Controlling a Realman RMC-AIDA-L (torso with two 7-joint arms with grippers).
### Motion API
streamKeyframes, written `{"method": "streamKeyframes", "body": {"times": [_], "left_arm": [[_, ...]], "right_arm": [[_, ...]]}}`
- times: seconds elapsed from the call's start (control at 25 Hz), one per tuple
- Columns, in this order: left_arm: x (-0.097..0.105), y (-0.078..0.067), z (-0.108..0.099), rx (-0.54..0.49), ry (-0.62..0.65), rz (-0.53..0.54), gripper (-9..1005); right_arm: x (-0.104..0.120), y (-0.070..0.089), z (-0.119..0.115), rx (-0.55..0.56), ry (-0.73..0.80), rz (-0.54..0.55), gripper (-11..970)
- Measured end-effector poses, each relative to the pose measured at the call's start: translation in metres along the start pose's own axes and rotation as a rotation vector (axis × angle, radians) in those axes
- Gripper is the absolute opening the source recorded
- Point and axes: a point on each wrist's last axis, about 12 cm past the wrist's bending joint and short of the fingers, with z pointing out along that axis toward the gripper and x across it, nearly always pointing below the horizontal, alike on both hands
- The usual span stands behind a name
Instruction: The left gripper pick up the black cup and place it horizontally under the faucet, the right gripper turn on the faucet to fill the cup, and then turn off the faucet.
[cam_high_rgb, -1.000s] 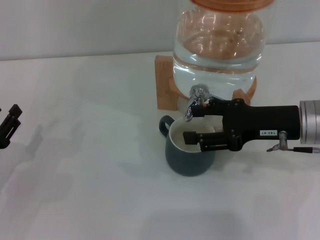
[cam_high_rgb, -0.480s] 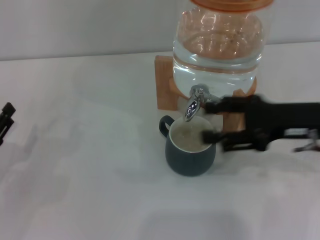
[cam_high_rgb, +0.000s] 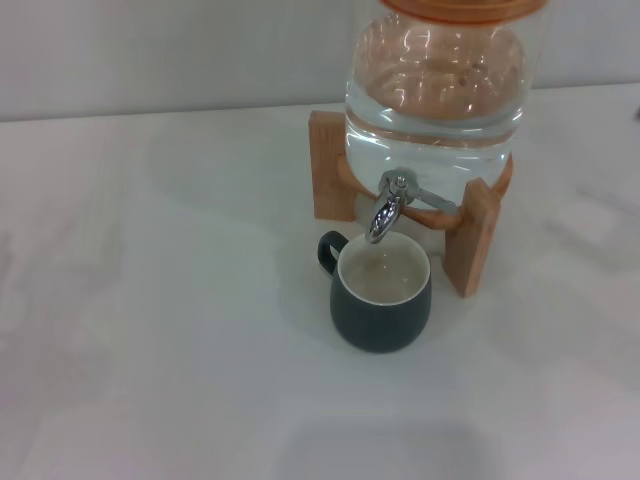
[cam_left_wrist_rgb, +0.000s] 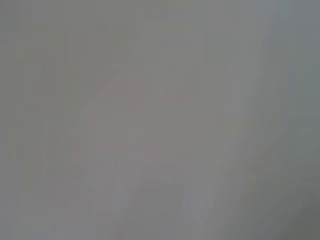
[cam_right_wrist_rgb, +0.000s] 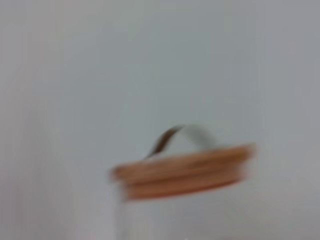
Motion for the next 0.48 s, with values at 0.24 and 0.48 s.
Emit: {"method": "streamKeyframes", "body": {"times": [0.24,0.48], "left_arm": [[-0.011,0.016,0.0,-0.078,-0.043,-0.001,567],[-0.019,0.023,0.002,-0.124,-0.093,-0.014,566]], "right_arm": [[0.026,-0.009,-0.033,0.254,-0.158,-0.024,794],[0.045,-0.004,-0.05,0.402,-0.242,-0.031,794]]}}
